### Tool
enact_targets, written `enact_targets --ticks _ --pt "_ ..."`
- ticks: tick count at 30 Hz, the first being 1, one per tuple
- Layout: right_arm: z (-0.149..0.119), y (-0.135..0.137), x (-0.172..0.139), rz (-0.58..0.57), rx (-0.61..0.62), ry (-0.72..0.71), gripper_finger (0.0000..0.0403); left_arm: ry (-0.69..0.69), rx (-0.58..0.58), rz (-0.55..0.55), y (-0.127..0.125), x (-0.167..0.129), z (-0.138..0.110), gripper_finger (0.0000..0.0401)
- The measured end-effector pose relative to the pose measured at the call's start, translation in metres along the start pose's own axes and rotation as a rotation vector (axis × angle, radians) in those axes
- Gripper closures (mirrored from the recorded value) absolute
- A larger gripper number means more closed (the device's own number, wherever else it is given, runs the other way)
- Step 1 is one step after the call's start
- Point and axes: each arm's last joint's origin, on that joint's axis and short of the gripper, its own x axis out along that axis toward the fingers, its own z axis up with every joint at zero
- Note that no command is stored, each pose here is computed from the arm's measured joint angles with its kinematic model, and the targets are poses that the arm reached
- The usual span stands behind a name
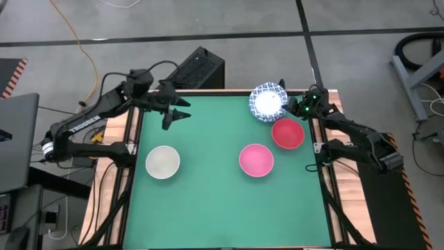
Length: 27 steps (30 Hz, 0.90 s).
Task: Nest bowls inside each other by size order
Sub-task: Stack the white patterned bowl on top of the white patterned bowl
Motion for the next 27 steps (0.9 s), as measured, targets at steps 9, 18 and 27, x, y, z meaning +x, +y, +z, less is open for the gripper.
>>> enact_targets --ticks 9,18,27 --pt "0.000 -0.001 0.001 0.006 -0.009 0.010 0.0401 -0.017 -0.015 0.003 -0.003 -0.005 0.001 0.0177" --pt "0.000 -0.007 -0.006 0.095 0.055 -0.075 0.0401 -0.014 -0.031 0.003 -0.003 -0.005 0.001 0.0177" --pt "-0.008 -0.014 -0.009 0.087 0.157 -0.119 0.0401 -0.013 -0.034 0.003 -0.003 -0.005 0.001 0.0177"
